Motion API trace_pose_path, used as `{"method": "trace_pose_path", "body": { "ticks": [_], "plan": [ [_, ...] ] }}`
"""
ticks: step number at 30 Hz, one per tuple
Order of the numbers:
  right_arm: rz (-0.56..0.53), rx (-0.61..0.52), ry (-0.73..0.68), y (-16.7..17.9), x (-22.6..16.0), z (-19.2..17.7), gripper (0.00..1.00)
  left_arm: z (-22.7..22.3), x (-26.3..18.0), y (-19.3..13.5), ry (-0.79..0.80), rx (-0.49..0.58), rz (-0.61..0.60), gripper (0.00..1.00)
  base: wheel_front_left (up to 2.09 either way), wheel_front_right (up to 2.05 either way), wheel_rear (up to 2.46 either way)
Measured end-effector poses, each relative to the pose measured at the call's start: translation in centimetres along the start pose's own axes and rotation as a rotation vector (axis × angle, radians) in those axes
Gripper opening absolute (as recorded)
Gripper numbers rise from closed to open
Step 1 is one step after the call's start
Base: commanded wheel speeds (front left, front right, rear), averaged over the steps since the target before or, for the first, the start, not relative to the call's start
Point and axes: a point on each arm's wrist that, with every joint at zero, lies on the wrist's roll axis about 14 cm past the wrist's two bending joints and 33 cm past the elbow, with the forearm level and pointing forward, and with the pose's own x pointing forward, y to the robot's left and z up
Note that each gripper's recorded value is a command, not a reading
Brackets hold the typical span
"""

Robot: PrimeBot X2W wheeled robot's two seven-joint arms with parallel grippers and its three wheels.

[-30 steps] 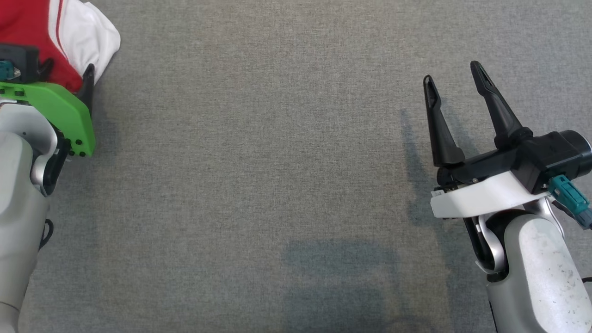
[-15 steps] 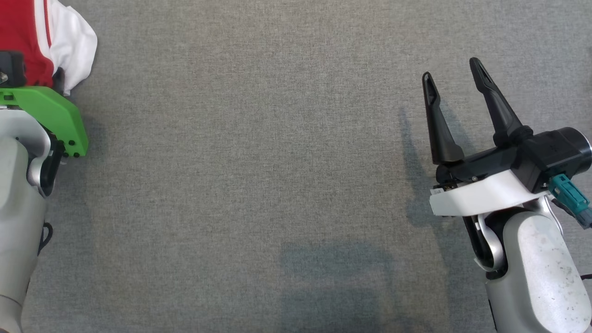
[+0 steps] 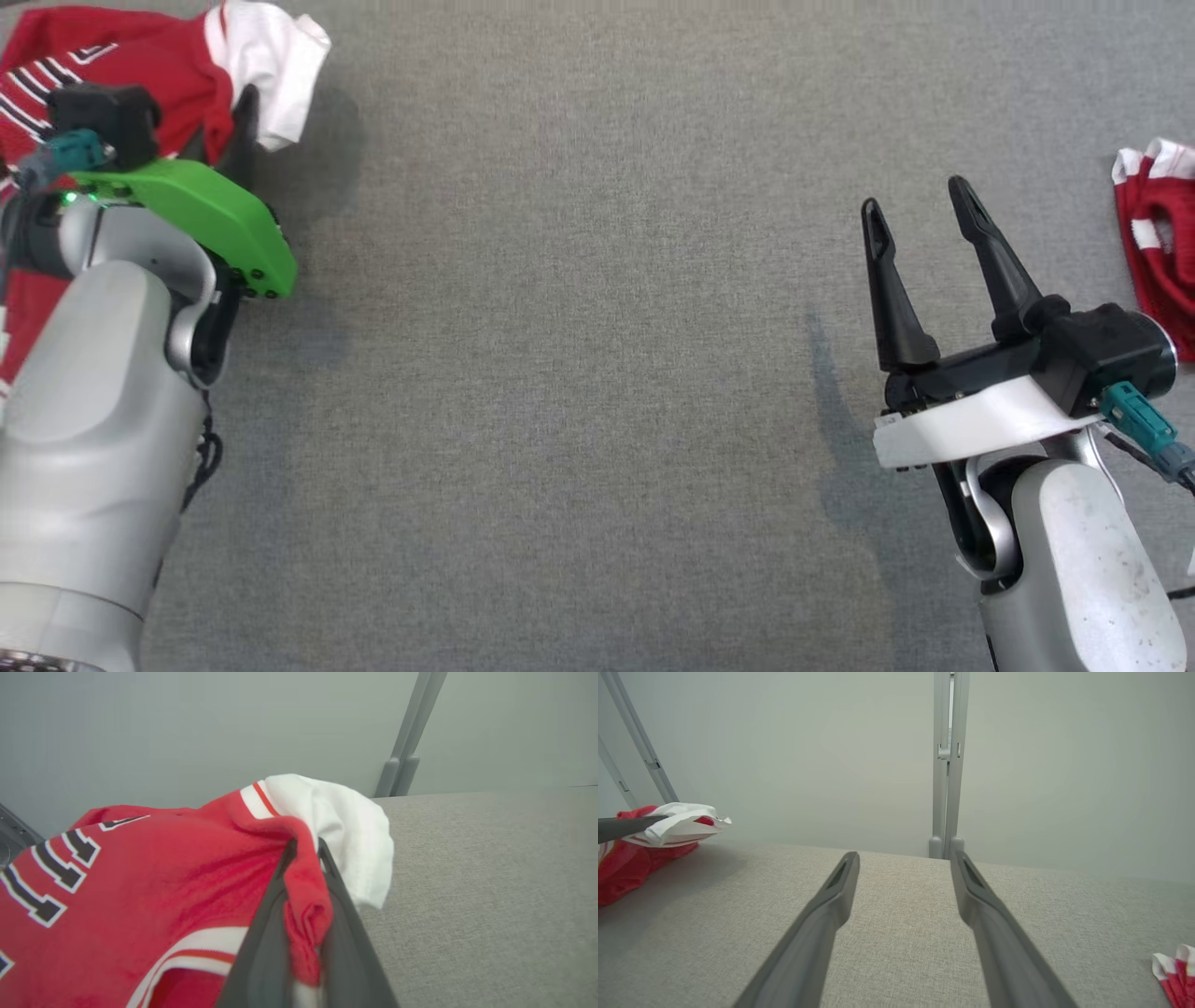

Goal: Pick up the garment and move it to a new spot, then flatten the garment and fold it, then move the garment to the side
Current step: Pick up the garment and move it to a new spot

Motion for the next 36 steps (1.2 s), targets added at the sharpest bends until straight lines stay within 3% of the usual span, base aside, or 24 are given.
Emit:
{"method": "trace_pose_path", "body": {
  "ticks": [11,16,27,32,33,34,35,36],
  "plan": [
    [-0.047,-0.009,-0.057,-0.7,-3.7,3.9,1.0,4.1,-2.7,-13.7,-0.139,-0.166,-0.244,0.0,0.0,0.0,0.0],
    [-0.073,-0.011,-0.079,-1.4,-5.2,5.2,1.0,5.0,-2.8,-19.4,-0.138,-0.191,-0.357,0.0,0.0,0.0,0.0],
    [-0.172,-0.003,-0.102,-4.5,-7.8,5.7,1.0,7.7,1.2,-27.0,-0.143,-0.166,-0.468,0.0,0.0,0.0,0.0],
    [-0.236,-0.006,-0.08,-6.4,-9.3,4.9,1.0,5.9,2.8,-30.1,-0.081,-0.16,-0.509,0.0,0.0,0.0,0.0],
    [-0.248,-0.008,-0.073,-6.7,-9.6,4.7,1.0,5.2,3.0,-30.6,-0.065,-0.158,-0.514,0.04,0.0,0.0,0.0],
    [-0.26,-0.009,-0.069,-7.0,-9.9,4.6,1.0,4.6,3.2,-31.0,-0.055,-0.157,-0.52,0.41,0.0,0.0,0.0],
    [-0.271,-0.012,-0.064,-7.3,-10.1,4.5,1.0,4.1,3.4,-31.4,-0.049,-0.157,-0.524,1.0,0.0,0.0,0.0],
    [-0.281,-0.016,-0.059,-7.6,-10.3,4.3,1.0,3.7,3.6,-31.7,-0.04,-0.158,-0.53,1.0,0.0,0.0,0.0]
  ]
}}
